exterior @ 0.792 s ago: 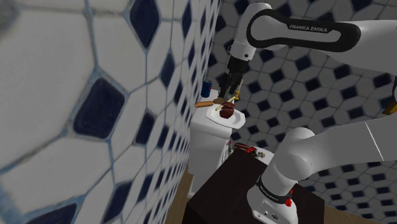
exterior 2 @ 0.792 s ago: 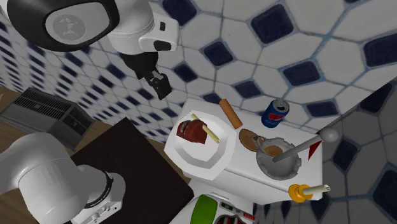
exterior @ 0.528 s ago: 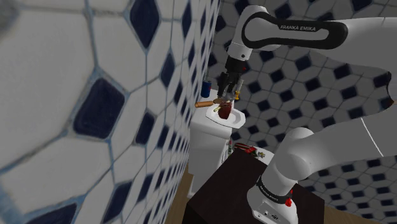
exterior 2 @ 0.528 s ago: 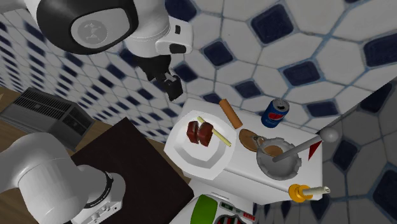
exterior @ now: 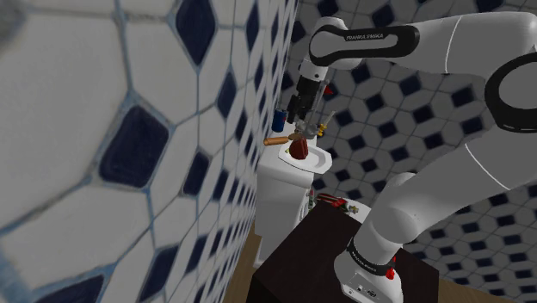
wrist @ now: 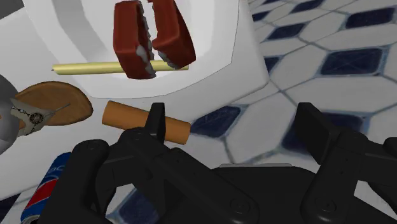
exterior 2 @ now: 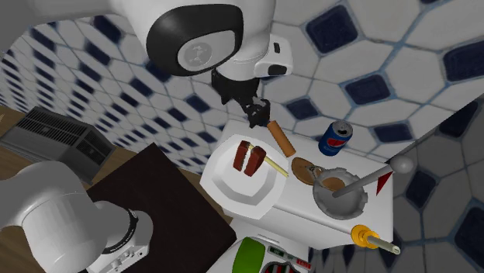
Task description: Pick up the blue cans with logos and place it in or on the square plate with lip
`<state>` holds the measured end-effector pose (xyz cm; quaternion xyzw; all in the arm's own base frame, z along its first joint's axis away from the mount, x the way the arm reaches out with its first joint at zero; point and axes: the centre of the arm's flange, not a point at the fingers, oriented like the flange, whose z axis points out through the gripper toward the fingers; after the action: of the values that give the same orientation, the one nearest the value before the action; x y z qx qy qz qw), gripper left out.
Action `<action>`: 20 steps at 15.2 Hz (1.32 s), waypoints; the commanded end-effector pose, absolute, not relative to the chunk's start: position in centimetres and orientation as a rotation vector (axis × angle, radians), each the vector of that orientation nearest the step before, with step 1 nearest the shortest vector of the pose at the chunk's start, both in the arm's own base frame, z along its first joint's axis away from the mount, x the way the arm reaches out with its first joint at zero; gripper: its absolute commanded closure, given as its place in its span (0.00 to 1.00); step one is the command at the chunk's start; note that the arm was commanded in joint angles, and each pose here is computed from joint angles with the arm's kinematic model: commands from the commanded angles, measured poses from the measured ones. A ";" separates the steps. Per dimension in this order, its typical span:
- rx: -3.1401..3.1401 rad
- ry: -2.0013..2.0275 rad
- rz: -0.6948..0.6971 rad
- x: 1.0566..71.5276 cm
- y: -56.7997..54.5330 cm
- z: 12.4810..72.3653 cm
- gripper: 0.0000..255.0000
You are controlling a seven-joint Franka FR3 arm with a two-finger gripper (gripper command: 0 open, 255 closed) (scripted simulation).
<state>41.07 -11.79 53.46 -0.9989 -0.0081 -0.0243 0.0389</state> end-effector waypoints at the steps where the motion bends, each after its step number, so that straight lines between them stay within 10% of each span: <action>1: -3.066 -0.029 -0.081 43.2 -13.7 53.0 0.00; 20: -3.085 -0.062 -0.138 60.6 -30.4 48.6 0.00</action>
<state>59.29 -29.49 48.94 -0.9985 -0.0184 -0.0434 0.0266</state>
